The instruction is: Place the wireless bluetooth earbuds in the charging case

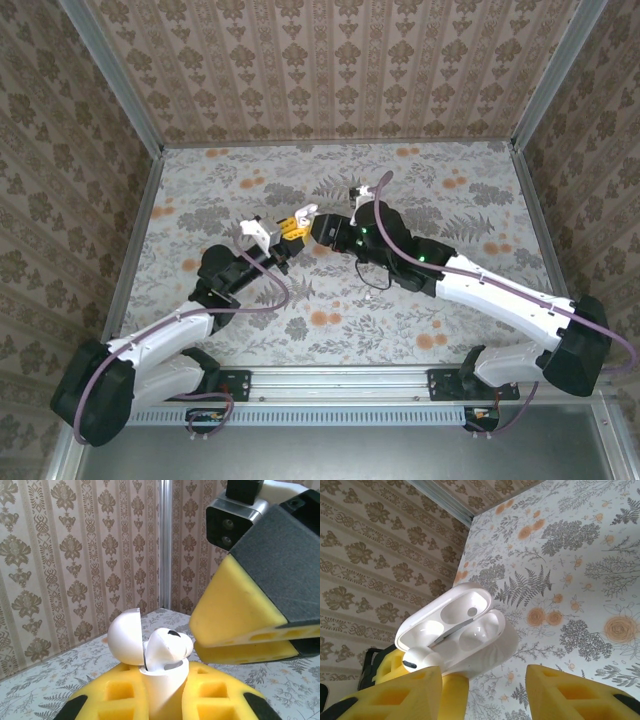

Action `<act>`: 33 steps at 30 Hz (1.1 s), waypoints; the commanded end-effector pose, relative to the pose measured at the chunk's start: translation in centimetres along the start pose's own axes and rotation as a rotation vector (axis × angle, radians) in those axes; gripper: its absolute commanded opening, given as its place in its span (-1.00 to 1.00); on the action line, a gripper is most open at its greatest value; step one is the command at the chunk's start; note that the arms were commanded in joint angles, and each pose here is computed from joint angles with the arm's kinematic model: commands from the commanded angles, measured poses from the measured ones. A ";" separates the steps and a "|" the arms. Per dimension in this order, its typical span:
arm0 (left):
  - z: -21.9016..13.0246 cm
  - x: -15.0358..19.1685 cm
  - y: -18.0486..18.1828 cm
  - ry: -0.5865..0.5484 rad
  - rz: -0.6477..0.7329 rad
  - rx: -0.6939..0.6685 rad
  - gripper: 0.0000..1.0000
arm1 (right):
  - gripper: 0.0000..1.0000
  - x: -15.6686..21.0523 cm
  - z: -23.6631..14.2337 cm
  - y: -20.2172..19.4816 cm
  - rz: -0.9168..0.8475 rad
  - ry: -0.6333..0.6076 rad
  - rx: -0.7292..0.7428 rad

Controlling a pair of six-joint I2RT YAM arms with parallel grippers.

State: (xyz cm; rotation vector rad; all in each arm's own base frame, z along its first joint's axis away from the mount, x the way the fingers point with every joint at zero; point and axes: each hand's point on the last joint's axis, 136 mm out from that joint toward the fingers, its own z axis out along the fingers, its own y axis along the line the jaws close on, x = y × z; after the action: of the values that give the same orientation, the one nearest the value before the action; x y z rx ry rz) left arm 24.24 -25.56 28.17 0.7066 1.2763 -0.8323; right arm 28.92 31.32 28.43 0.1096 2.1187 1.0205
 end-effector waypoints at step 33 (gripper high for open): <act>-1.2 -2.7 -0.6 -0.030 -0.034 0.096 -1.00 | -0.50 0.4 -0.8 6.1 -0.133 0.234 -0.239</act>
State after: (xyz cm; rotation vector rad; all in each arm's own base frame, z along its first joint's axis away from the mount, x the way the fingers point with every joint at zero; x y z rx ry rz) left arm 23.18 -24.65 28.58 0.7475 1.2844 -0.9220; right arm 26.30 35.26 31.79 -0.2702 2.1716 1.2412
